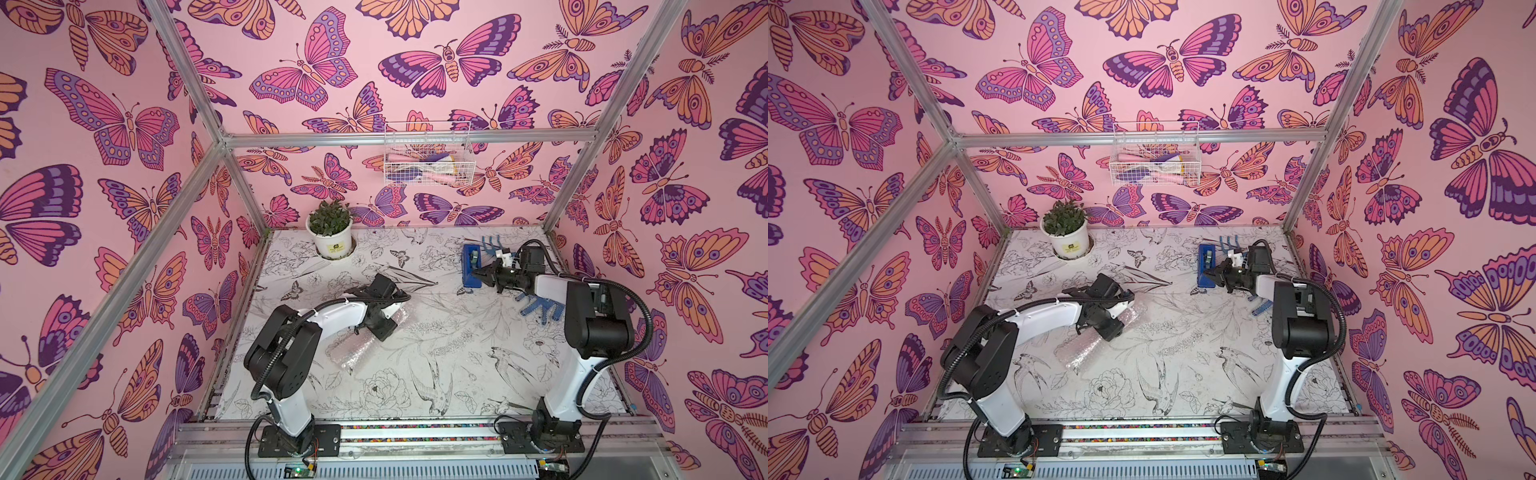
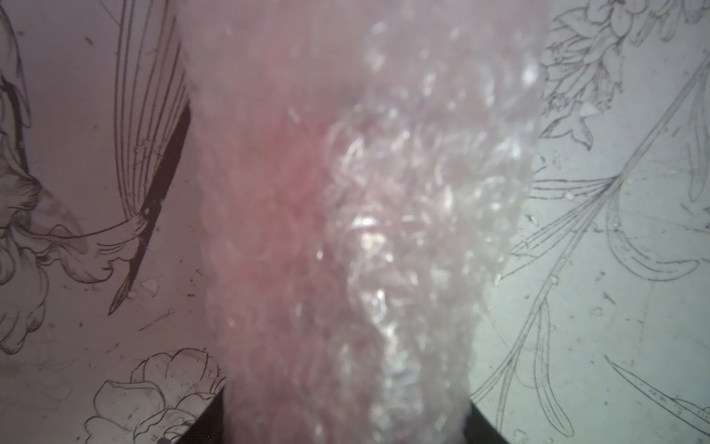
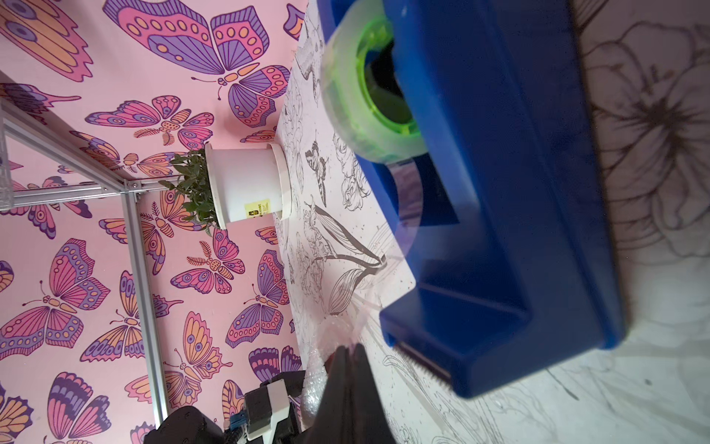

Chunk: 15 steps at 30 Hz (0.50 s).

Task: Wrap wine bottles in bubble wrap
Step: Tear off the tape using the Tape Cutter.

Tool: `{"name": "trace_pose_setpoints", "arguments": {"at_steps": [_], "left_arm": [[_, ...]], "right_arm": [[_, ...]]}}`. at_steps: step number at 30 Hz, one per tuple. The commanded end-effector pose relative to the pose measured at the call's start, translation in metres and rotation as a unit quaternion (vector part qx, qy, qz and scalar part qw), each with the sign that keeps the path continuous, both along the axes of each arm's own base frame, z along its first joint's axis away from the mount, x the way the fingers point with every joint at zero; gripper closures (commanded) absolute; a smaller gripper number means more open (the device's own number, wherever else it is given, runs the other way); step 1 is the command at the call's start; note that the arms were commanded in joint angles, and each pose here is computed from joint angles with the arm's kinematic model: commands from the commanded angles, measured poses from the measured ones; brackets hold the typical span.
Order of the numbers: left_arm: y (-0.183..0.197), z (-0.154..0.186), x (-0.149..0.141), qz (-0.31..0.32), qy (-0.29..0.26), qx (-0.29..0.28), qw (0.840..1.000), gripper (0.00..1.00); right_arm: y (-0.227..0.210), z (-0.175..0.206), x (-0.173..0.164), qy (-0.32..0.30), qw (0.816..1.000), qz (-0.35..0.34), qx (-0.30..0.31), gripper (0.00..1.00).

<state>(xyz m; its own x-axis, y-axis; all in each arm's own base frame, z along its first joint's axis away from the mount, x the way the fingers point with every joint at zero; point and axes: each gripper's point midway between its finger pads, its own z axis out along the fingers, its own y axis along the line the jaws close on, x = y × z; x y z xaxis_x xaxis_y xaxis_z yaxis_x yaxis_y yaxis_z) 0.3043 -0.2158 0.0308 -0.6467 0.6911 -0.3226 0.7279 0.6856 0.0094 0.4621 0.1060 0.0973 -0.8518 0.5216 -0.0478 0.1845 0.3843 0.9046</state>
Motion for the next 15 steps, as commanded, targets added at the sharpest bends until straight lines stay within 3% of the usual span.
{"name": "trace_pose_setpoints", "arguments": {"at_steps": [1, 5, 11, 15], "left_arm": [[-0.001, 0.000, 0.001, 0.001, 0.012, -0.001, 1.000, 0.58], [-0.003, 0.000, 0.002, -0.001, 0.014, -0.004, 1.000, 0.58], [-0.003, 0.003, 0.002, -0.002, 0.012, -0.006, 1.000, 0.58], [-0.006, 0.002, 0.004, -0.003, 0.015, -0.008, 1.000, 0.58]], "right_arm": [[-0.001, 0.019, 0.009, -0.020, 1.000, 0.004, 0.008, 1.00], [-0.002, 0.018, 0.010, -0.011, 1.000, 0.013, -0.005, 1.00], [-0.002, 0.003, -0.018, 0.008, 0.999, 0.022, -0.026, 1.00], [-0.003, 0.000, -0.014, 0.013, 0.999, 0.030, -0.032, 1.00]]}}
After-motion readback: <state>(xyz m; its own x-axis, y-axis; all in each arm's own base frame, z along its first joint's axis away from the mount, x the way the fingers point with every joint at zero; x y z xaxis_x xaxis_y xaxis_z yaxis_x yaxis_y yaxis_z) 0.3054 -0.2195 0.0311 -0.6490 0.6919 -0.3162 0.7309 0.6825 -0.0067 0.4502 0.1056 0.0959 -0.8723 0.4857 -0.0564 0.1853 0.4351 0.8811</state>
